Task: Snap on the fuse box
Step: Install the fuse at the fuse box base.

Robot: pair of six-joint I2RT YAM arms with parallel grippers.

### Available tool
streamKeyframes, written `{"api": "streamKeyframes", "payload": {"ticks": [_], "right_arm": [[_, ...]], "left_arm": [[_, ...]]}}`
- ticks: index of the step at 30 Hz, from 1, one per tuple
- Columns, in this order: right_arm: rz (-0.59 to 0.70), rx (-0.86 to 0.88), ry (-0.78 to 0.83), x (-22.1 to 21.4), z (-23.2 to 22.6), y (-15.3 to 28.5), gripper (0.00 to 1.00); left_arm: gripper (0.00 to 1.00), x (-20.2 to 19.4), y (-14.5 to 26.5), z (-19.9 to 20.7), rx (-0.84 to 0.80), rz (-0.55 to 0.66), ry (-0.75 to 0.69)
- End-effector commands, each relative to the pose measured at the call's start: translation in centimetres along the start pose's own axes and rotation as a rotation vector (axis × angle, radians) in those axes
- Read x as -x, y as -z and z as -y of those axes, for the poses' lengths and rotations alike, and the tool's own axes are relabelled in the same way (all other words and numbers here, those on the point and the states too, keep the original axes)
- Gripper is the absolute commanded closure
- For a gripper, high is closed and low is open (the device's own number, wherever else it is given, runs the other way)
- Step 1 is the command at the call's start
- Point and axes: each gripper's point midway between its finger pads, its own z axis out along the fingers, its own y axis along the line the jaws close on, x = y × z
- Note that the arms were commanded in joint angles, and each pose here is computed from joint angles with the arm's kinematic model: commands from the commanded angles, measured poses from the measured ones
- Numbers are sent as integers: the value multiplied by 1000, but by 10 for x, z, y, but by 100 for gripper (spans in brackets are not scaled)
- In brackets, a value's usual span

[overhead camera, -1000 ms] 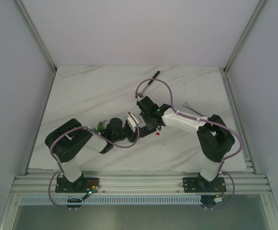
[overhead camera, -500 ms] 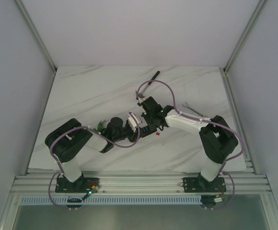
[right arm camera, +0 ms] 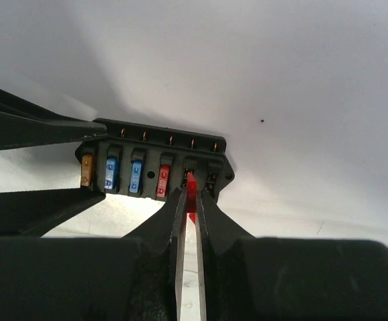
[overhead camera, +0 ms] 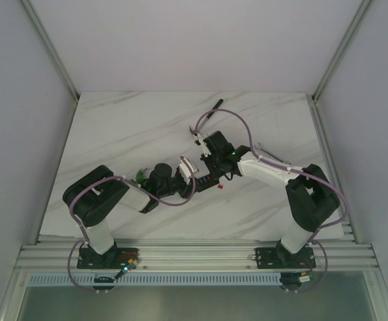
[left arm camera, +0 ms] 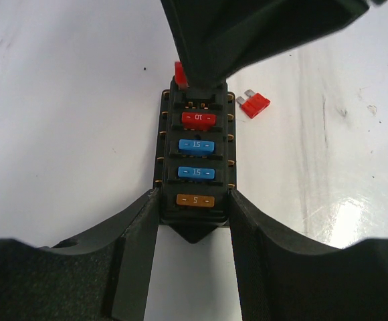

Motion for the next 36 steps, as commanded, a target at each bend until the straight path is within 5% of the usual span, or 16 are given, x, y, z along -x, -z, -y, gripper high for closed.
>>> {"api": "streamKeyframes", "payload": {"ticks": [1, 36], "right_arm": [[61, 48, 3, 10, -1, 10, 100], [-29, 28, -11, -8, 1, -5, 100]], "left_arm": [[46, -18, 1, 9, -50, -63, 10], [46, -19, 2, 7, -43, -65, 26]]}}
